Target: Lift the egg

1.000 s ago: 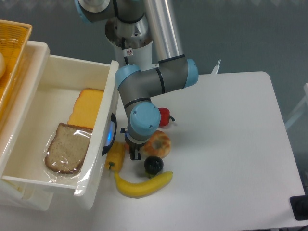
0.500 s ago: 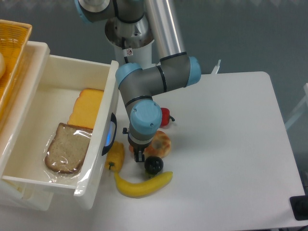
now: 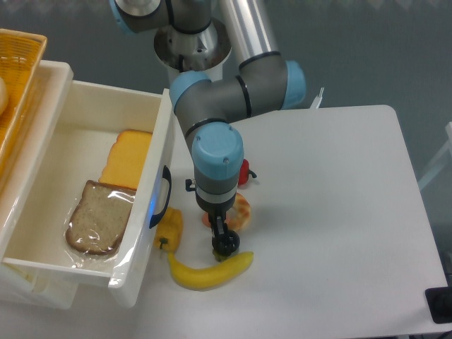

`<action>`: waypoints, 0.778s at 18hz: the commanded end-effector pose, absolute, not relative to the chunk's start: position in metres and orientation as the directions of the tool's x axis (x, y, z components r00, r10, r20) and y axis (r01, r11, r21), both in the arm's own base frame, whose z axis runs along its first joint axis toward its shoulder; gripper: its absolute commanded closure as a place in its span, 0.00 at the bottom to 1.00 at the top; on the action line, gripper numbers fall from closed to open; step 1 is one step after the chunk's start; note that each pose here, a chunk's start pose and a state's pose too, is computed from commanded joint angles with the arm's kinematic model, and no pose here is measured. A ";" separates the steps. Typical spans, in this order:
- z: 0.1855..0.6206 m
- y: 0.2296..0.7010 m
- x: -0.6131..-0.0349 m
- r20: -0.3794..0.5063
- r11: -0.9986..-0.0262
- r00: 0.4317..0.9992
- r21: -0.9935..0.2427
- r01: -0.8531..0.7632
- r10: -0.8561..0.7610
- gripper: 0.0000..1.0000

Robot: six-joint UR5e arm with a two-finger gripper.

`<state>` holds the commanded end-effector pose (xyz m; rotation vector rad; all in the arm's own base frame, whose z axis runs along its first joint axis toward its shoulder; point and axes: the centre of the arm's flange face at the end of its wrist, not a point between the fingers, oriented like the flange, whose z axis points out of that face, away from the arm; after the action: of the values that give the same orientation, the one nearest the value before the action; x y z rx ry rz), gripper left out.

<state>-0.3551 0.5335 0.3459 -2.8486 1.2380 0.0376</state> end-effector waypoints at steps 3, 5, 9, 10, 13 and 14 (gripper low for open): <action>0.368 0.533 -0.365 -0.078 -0.728 0.727 -0.025 -0.685 -0.682 0.86; 0.381 0.520 -0.380 -0.104 -0.750 0.748 -0.027 -0.661 -0.656 0.79; 0.388 0.512 -0.385 -0.111 -0.759 0.757 -0.036 -0.650 -0.643 0.80; 0.388 0.513 -0.384 -0.113 -0.758 0.756 -0.036 -0.651 -0.644 0.79; 0.386 0.514 -0.383 -0.108 -0.758 0.757 -0.036 -0.651 -0.645 0.80; 0.384 0.514 -0.382 -0.107 -0.757 0.756 -0.038 -0.652 -0.646 0.80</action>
<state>-0.3817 0.5139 0.3844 -2.8755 1.0645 0.1341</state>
